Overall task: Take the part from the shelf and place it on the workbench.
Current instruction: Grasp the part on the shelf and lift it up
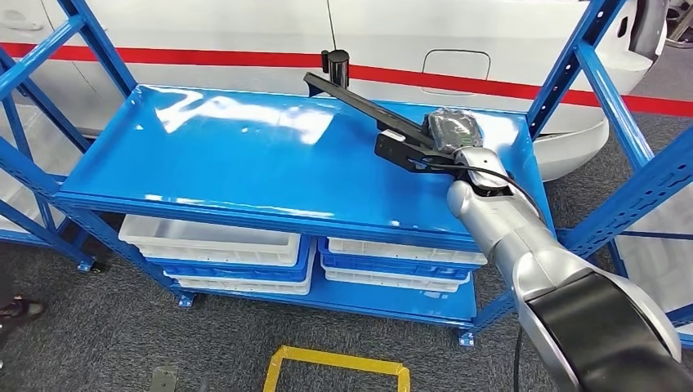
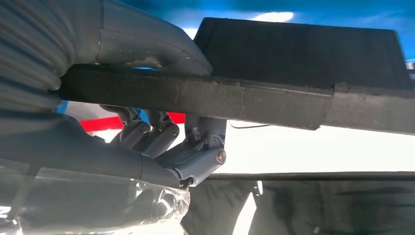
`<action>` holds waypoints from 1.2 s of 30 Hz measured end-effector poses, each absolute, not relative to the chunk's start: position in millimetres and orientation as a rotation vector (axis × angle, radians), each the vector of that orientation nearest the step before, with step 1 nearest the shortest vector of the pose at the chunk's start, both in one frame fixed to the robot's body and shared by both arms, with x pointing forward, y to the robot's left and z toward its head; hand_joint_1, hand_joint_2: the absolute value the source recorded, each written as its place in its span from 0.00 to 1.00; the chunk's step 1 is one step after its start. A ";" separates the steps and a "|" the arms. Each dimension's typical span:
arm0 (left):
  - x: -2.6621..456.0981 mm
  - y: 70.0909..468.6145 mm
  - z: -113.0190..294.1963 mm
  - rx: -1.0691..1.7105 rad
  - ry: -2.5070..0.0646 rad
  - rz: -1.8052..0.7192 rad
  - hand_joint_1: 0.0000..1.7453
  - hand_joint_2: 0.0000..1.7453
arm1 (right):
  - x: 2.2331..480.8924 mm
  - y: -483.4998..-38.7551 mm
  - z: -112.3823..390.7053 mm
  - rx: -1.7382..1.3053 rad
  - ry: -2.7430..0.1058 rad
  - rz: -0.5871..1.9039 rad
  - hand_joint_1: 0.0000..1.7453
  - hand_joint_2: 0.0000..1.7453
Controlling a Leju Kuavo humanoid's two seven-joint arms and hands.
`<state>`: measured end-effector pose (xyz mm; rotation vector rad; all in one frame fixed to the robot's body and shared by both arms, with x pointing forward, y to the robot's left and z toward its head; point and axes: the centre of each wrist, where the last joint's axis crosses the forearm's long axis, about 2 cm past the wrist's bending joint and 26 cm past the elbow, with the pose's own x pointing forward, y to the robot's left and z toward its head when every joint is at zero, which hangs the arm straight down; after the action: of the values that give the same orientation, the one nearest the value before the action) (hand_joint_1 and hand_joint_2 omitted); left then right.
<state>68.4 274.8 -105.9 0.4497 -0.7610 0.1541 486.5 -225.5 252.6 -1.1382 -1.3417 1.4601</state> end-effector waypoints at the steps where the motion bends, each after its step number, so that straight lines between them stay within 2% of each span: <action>1: 68.4 275.1 -105.9 0.451 -0.762 0.153 0.00 1.00 | 486.5 -224.5 253.2 -1.138 -1.347 1.461 1.00 1.00; 17: 68.6 274.7 -105.7 0.470 -0.769 0.142 0.00 1.00 | 487.3 -222.0 260.5 -1.117 -1.493 1.403 1.00 1.00; 30: 67.9 275.9 -105.5 0.499 -0.693 0.163 0.00 1.00 | 480.9 -212.6 270.2 -0.985 -1.859 1.239 1.00 1.00; 36: 67.5 275.9 -105.6 0.488 -0.654 0.140 0.00 1.00 | 473.0 -212.1 263.6 -0.989 -1.885 1.221 1.00 1.00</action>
<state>67.5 275.9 -105.6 0.4883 -0.6537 0.1400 473.0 -212.1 263.6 -0.9891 -1.8851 1.2206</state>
